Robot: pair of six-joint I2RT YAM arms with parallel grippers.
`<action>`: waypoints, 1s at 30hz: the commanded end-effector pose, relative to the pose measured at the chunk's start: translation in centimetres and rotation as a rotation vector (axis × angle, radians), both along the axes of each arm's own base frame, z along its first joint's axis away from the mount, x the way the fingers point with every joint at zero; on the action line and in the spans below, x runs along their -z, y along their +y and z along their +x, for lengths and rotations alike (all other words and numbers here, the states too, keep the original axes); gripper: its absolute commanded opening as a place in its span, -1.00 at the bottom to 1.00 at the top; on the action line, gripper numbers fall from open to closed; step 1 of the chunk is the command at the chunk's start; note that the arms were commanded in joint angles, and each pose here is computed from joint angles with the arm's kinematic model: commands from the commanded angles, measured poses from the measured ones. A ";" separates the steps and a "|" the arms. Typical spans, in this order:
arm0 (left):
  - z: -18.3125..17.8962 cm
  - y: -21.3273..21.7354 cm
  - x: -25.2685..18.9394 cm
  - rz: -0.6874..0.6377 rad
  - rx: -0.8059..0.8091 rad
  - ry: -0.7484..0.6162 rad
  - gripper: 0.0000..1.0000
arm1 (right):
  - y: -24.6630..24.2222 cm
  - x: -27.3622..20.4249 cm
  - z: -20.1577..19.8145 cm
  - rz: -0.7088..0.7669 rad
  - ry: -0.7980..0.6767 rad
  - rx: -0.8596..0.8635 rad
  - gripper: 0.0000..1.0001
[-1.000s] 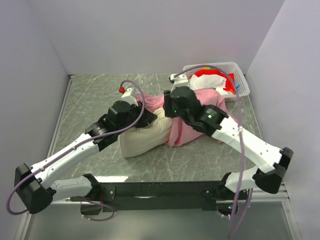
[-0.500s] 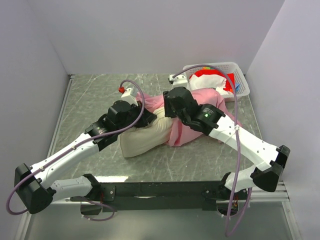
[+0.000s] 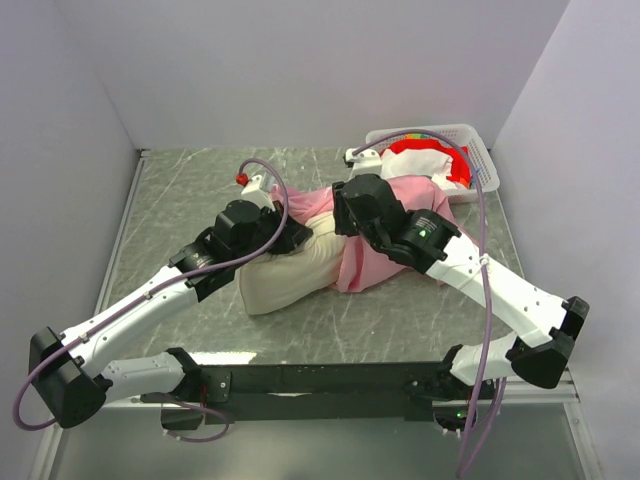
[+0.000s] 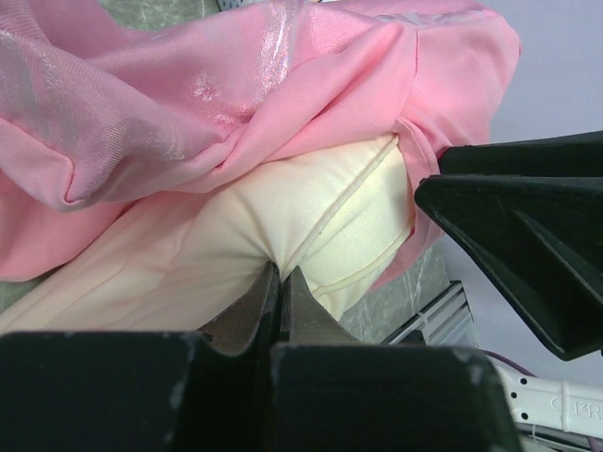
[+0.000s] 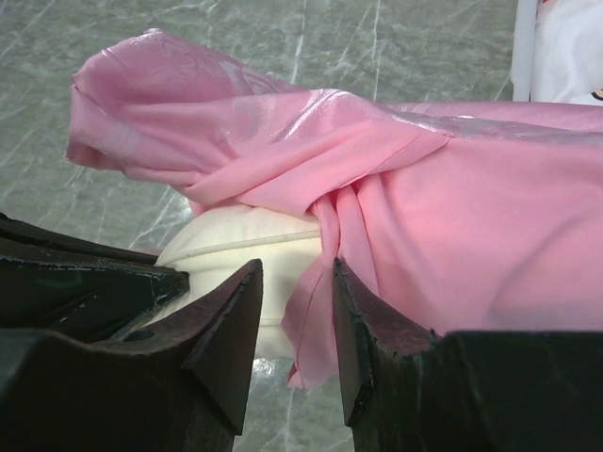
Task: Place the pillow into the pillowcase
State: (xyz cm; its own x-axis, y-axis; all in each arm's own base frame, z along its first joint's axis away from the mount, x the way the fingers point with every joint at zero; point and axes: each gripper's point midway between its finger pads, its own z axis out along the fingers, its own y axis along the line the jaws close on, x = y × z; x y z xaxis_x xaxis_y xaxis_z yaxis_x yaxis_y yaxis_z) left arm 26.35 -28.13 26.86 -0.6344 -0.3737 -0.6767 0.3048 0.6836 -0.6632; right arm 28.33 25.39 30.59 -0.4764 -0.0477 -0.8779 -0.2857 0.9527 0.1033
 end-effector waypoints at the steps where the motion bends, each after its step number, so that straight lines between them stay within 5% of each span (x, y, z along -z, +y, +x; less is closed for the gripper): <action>1: -0.3 1.1 3.6 0.106 -0.016 0.086 -0.99 | 0.5 -0.7 0.0 0.015 -0.007 -0.010 -0.16; 10: -0.3 1.4 3.3 0.105 -0.023 0.077 -0.99 | -1.0 1.6 1.9 -0.101 0.029 0.075 -0.28; 11: -0.1 1.5 3.2 0.103 -0.026 0.074 -0.99 | -0.4 1.9 1.9 -0.105 0.043 0.053 -0.36; 12: 0.0 1.5 3.3 0.108 -0.031 0.077 -0.99 | 0.1 1.6 1.7 -0.095 0.050 0.035 -0.70; 14: 0.9 1.8 3.2 0.103 -0.059 0.085 -0.99 | 3.2 -0.8 -0.2 -0.072 0.018 -0.046 -1.00; 20: 4.8 2.6 0.6 -0.017 -0.096 0.086 -0.99 | 14.3 -5.9 -10.0 0.086 -0.017 -0.430 -1.00; 30: 8.3 3.5 -0.4 -0.138 -0.107 0.126 -0.95 | 10.7 -2.0 -6.1 0.175 0.046 -0.348 -1.00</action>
State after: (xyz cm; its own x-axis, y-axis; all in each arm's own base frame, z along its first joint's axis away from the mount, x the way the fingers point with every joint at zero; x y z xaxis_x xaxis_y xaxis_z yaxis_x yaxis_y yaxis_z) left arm 33.47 -24.77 26.97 -0.6593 -0.4972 -0.5640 0.1534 0.6454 -0.7483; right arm 21.94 36.45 28.64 -0.5028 -0.2316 -0.8328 -0.5673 0.8153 0.1158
